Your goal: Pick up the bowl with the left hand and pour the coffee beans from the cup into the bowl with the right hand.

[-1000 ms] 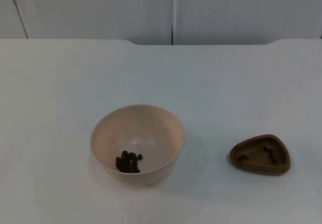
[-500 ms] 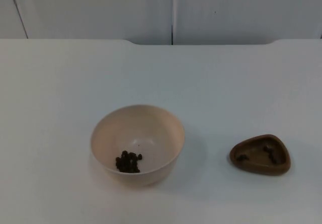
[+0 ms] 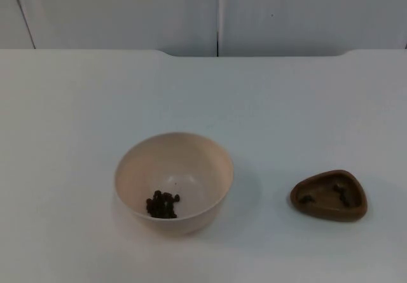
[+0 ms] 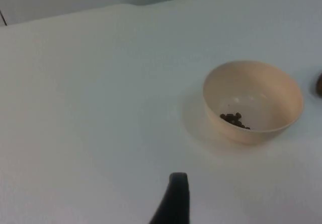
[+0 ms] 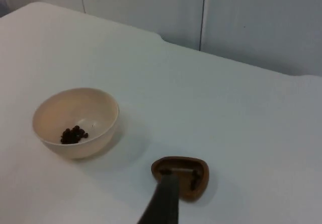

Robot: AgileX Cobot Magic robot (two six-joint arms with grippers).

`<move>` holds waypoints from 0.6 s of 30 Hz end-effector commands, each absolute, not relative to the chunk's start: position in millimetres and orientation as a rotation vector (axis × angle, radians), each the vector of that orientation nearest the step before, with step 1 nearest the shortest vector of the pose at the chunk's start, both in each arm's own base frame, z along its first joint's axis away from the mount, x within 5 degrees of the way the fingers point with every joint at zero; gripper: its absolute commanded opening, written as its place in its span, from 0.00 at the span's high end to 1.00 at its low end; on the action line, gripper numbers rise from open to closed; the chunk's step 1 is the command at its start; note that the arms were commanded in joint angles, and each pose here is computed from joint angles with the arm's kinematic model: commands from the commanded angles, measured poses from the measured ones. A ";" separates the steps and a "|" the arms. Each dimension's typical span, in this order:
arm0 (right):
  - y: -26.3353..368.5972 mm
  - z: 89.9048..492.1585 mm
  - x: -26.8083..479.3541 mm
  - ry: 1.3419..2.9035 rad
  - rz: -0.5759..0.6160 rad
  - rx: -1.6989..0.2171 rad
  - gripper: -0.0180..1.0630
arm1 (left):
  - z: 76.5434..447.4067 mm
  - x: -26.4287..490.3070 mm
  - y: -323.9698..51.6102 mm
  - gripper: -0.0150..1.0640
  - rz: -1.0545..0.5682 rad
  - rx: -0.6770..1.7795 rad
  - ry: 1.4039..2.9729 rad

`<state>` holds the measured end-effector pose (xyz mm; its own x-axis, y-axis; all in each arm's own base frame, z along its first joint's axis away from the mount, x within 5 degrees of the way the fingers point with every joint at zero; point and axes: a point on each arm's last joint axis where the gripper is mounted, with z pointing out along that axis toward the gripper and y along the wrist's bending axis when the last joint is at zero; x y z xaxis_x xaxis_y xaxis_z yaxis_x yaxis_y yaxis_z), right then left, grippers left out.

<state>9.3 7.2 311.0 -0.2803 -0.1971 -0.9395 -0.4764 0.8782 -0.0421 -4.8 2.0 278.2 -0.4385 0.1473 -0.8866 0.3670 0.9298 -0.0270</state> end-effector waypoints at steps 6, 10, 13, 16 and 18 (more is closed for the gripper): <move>-0.9 309.6 -7.4 1.769 0.296 -0.488 0.28 | 274.6 -4.1 2.5 0.29 -0.251 0.374 2.039; -2.4 305.0 -9.8 1.810 0.285 -0.501 0.28 | 274.6 -4.1 2.5 0.29 -0.249 0.378 2.038; -2.3 299.4 -9.6 1.853 0.279 -0.513 0.28 | 274.6 -4.1 2.5 0.29 -0.248 0.380 2.038; -2.0 292.7 -8.4 1.900 0.280 -0.508 0.28 | 274.6 -4.1 2.5 0.29 -0.248 0.380 2.038; -2.2 292.3 -8.4 1.905 0.277 -0.509 0.28 | 274.6 -4.1 2.5 0.29 -0.248 0.380 2.038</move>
